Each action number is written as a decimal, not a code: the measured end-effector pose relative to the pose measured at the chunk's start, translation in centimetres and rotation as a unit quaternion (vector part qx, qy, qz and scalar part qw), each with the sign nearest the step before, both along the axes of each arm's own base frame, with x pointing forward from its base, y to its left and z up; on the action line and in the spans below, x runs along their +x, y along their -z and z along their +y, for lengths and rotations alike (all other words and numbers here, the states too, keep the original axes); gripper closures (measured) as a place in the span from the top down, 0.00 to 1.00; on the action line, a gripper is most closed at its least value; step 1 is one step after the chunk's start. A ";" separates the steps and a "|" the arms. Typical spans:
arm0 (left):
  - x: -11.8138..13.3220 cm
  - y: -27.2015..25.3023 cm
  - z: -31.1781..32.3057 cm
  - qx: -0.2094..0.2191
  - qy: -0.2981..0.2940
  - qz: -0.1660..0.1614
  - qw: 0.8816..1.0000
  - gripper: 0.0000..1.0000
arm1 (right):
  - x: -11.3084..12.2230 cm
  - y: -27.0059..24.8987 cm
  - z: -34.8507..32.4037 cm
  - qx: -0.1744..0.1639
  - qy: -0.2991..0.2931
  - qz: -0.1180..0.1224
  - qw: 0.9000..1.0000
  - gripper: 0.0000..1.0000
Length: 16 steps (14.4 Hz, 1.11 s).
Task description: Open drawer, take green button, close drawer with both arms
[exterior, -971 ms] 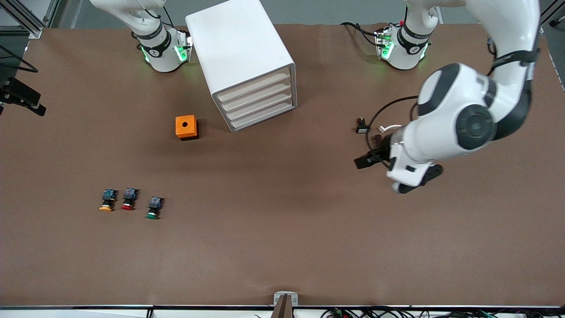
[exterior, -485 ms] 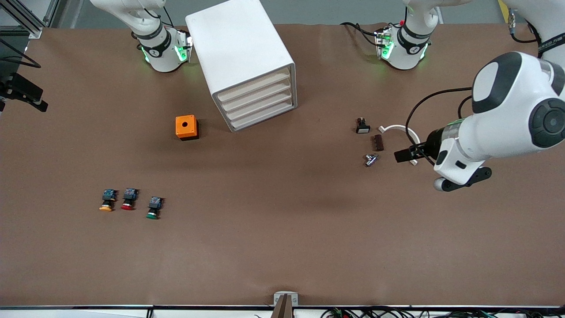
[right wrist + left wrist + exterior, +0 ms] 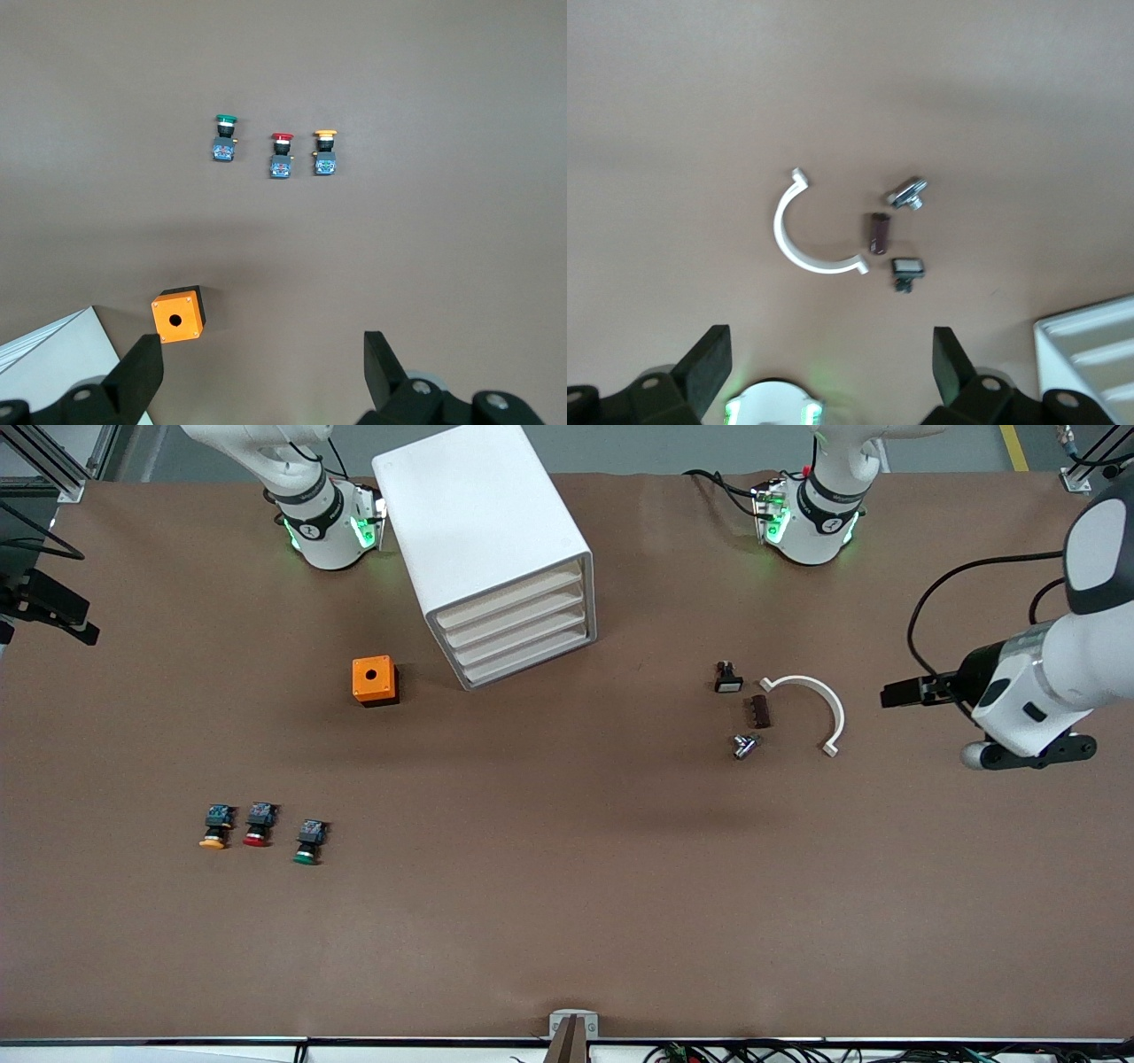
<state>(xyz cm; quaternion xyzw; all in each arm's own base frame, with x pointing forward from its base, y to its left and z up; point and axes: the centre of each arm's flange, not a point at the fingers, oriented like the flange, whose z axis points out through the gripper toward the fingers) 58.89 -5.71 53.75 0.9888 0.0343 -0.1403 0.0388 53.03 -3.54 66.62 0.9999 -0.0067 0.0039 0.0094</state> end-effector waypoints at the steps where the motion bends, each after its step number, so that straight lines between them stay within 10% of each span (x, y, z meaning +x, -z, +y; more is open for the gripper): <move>1: -0.8 -0.2 1.1 0.000 0.008 0.000 1.000 1.00 | 0.0 0.0 0.2 0.000 -0.001 0.000 1.000 1.00; 8: -6.0 -1.2 3.3 0.030 0.034 -0.079 0.996 1.00 | 0.0 0.0 0.5 0.000 -0.005 0.000 1.000 1.00; 16: -5.3 -5.8 2.6 0.029 0.038 -0.155 0.987 1.00 | 0.0 0.0 0.3 0.000 -0.003 0.000 1.000 1.00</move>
